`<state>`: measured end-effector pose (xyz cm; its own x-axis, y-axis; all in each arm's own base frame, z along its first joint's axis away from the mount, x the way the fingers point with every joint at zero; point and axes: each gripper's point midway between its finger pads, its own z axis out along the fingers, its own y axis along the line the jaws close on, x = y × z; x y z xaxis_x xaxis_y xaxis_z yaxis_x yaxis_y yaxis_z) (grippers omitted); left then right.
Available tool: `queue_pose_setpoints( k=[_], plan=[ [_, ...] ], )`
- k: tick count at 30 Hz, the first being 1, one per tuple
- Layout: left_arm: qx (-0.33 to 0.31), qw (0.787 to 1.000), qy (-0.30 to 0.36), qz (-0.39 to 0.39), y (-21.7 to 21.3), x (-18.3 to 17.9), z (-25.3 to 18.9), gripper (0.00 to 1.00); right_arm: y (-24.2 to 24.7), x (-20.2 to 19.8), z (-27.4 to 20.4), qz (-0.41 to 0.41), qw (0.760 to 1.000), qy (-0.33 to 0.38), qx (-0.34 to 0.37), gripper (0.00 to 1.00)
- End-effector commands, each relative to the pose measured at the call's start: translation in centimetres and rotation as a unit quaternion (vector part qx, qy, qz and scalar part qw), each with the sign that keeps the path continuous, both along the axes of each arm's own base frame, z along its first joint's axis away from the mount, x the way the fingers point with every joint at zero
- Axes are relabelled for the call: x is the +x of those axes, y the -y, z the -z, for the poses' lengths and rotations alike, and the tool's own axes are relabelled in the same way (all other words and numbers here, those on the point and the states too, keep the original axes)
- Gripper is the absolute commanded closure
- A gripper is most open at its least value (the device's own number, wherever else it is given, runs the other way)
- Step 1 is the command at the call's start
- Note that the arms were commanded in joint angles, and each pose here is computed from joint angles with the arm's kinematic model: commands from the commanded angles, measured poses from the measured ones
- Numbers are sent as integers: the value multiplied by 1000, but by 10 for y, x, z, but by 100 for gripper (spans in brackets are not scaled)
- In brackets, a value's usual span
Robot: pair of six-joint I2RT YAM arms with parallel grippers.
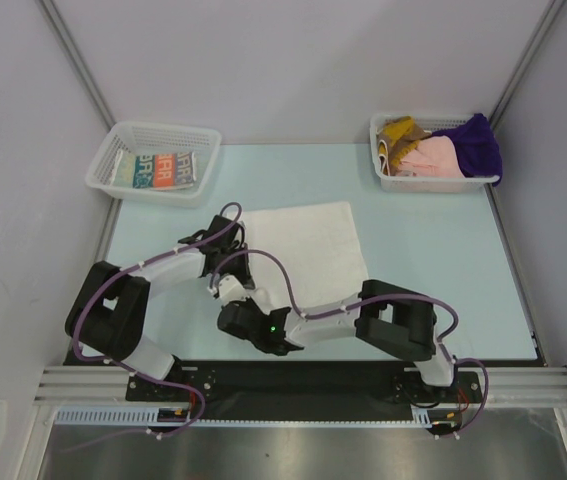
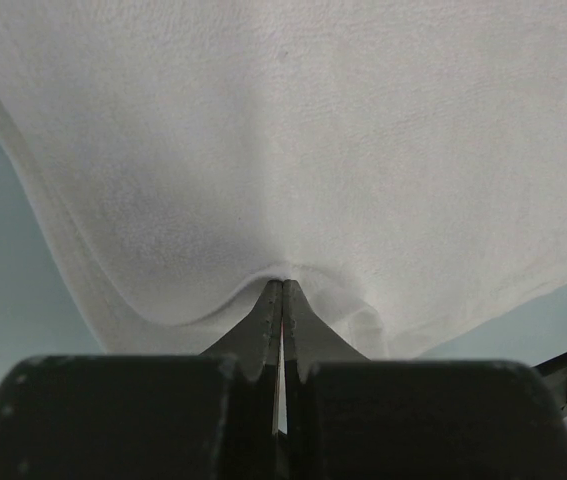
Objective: Fold and stack the towels
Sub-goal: Fold the towel
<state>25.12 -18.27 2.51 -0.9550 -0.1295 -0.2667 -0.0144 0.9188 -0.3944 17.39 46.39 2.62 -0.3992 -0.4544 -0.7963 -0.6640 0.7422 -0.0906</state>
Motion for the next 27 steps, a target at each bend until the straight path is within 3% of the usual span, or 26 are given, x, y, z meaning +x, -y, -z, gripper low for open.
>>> queue_pose_setpoints(
  k=[1,5,9,13,16,17,19,20,23,27],
  plan=[
    [-14,999,29,11,7,16,-14,100,-9,-5,-26,-14,996,-45,78,87],
    [-14,999,32,11,7,17,-17,100,4,10,-37,-18,973,-140,183,86],
    [-15,999,37,10,7,18,-20,99,12,13,-43,-31,928,-243,281,86],
    [-14,999,42,10,6,19,-22,93,11,9,-31,-39,903,-304,302,86],
    [-12,999,50,9,5,19,-26,80,12,9,-24,-33,876,-348,333,89],
    [-12,999,53,9,4,19,-28,68,8,12,-32,-43,866,-346,358,89],
    [-10,998,63,9,3,21,-33,57,13,15,-28,-36,844,-378,378,89],
    [-10,998,69,10,3,23,-37,46,14,18,-33,-41,836,-378,395,88],
    [-8,995,101,8,1,31,-56,36,18,25,-36,-37,819,-393,417,87],
    [11,992,124,0,-8,33,-76,34,21,26,-35,-32,814,-400,419,84]
  ],
)
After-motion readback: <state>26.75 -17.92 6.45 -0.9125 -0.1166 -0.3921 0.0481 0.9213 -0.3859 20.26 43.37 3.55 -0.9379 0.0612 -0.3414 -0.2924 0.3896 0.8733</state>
